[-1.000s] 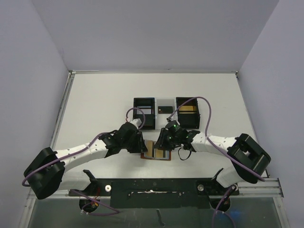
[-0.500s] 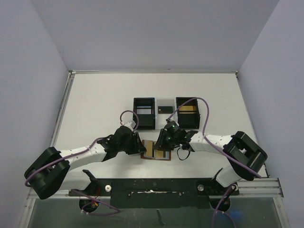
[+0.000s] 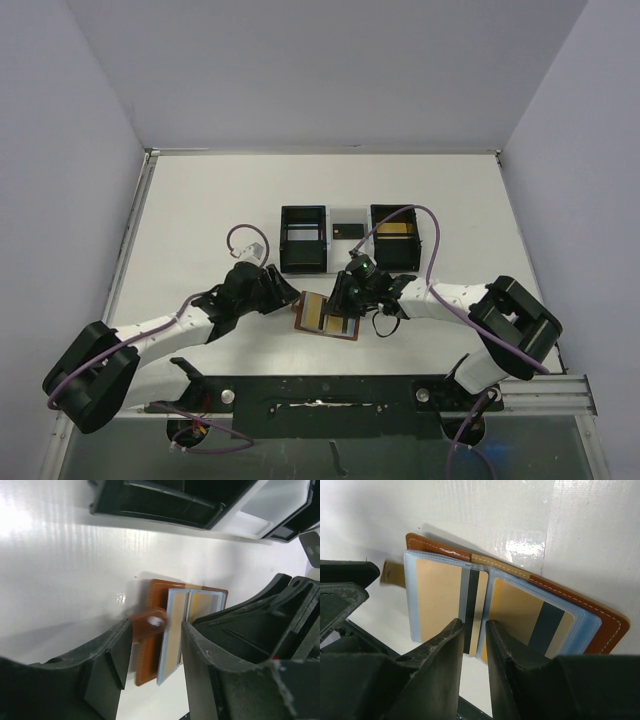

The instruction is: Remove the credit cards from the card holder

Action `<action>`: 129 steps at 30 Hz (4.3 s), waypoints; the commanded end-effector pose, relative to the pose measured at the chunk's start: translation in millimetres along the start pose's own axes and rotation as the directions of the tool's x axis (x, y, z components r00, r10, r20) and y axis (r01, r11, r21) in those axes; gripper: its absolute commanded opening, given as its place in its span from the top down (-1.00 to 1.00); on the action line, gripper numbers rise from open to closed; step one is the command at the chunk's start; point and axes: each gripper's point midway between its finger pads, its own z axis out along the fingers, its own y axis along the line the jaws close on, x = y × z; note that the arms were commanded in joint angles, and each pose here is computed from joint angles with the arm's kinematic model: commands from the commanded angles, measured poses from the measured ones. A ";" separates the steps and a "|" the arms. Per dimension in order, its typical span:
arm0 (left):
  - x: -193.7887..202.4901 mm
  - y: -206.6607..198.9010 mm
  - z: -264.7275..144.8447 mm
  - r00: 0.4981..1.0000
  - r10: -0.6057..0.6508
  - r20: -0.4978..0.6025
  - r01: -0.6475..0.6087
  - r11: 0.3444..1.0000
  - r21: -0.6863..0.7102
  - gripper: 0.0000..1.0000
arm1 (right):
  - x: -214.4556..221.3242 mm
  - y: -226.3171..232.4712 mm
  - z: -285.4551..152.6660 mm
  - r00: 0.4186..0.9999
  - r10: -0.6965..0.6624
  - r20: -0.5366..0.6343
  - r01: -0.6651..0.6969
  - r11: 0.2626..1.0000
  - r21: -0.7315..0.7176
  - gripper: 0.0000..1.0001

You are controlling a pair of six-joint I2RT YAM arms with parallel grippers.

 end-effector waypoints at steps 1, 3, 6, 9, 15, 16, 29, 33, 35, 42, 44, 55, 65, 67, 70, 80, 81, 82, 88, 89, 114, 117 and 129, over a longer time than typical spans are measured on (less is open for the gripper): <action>-10.3 5.3 -7.1 0.998 -0.017 0.057 0.018 1.000 -0.020 0.15 | -0.7 -2.6 3.2 1.000 -0.012 0.005 0.012 1.000 0.012 0.46; -13.0 -6.3 -14.1 0.998 0.001 0.061 -0.002 1.000 0.025 0.13 | -2.1 0.3 3.0 1.000 -0.014 0.007 0.014 1.000 0.006 0.46; -16.6 -27.2 -25.5 0.997 0.049 0.052 -0.054 0.994 0.090 0.13 | -3.8 1.0 5.1 1.000 -0.007 0.008 0.007 1.000 0.011 0.45; -18.6 -46.2 -35.6 0.992 0.111 0.051 -0.117 0.985 0.125 0.17 | -4.4 1.8 6.7 1.000 0.000 0.011 0.000 1.000 0.010 0.45; 11.3 -75.4 -37.2 0.968 0.244 -0.067 -0.223 0.947 0.231 0.37 | -6.9 1.6 11.1 0.999 0.028 0.018 -0.028 0.999 0.019 0.46; 19.9 -76.5 -34.4 0.958 0.272 -0.095 -0.244 0.941 0.235 0.40 | -6.9 -1.4 11.4 0.999 0.039 0.021 -0.040 0.999 0.034 0.45; 60.4 -13.1 8.5 0.902 0.320 -0.288 -0.346 0.937 -0.043 0.74 | -7.2 -13.8 7.9 0.993 0.108 0.044 -0.109 0.994 0.027 0.39; 67.2 8.2 11.3 0.901 0.298 -0.316 -0.347 0.931 -0.111 0.80 | -10.0 -7.5 5.1 0.994 0.102 0.048 -0.102 0.995 0.010 0.37; 68.2 15.6 10.7 0.903 0.290 -0.318 -0.346 0.929 -0.135 0.81 | -12.0 -4.4 1.8 0.994 0.093 0.052 -0.093 0.996 0.009 0.35; 65.5 14.0 10.5 0.910 0.279 -0.306 -0.334 0.932 -0.142 0.81 | -23.6 -3.8 -14.6 0.993 0.052 0.104 -0.061 0.995 0.084 0.29; 65.7 7.4 10.1 0.913 0.269 -0.307 -0.319 0.940 -0.125 0.80 | -20.7 0.7 -13.5 0.996 0.039 0.077 -0.044 0.997 0.067 0.29; 64.8 -4.7 9.6 0.916 0.280 -0.286 -0.311 0.948 -0.070 0.75 | -10.7 2.0 6.6 0.999 0.039 0.014 -0.040 0.997 0.068 0.33; 66.9 -3.1 8.4 0.914 0.285 -0.289 -0.315 0.947 -0.063 0.72 | -15.1 16.0 12.3 0.995 0.094 0.039 -0.091 0.993 -0.073 0.50; 66.2 -3.8 8.2 0.913 0.289 -0.288 -0.319 0.946 -0.062 0.69 | -18.7 22.1 11.1 0.995 0.090 0.044 -0.085 0.990 -0.111 0.61; 62.3 -4.7 7.8 0.912 0.298 -0.282 -0.330 0.941 -0.073 0.60 | -22.8 32.4 10.5 0.996 0.082 0.027 -0.076 0.980 -0.183 0.88; 37.6 -1.2 6.6 0.919 0.321 -0.227 -0.355 0.926 -0.128 0.33 | -19.3 23.3 12.2 1.000 0.023 -0.006 -0.023 0.994 -0.111 0.90; 37.8 0.3 7.4 0.918 0.323 -0.230 -0.358 0.925 -0.130 0.33 | -17.7 20.9 13.3 1.000 0.010 -0.010 -0.011 0.996 -0.090 0.89; 40.4 2.4 8.2 0.914 0.325 -0.241 -0.362 0.924 -0.127 0.33 | -14.2 13.5 15.0 1.000 0.005 -0.025 -0.006 0.999 -0.043 0.87; 56.8 21.7 7.7 0.899 0.315 -0.306 -0.374 0.914 -0.158 0.39 | -5.0 2.5 23.8 0.998 -0.016 -0.064 0.021 0.996 0.090 0.59; 58.5 23.1 6.7 0.900 0.309 -0.307 -0.369 0.916 -0.157 0.43 | -3.6 0.9 24.7 0.998 -0.010 -0.061 0.017 0.994 0.107 0.53; 47.5 7.4 -2.4 0.924 0.303 -0.234 -0.336 0.935 -0.116 0.47 | -26.2 19.1 -1.8 0.993 -0.092 0.072 0.074 0.974 0.215 0.36; 50.3 10.0 -1.6 0.920 0.306 -0.246 -0.341 0.933 -0.115 0.46 | -19.3 22.4 10.5 0.996 -0.086 0.038 0.078 0.980 0.183 0.34; 65.1 38.0 3.1 0.908 0.304 -0.290 -0.358 0.920 -0.156 0.58 | -6.7 24.5 32.0 0.995 -0.086 -0.041 0.092 0.983 0.158 0.39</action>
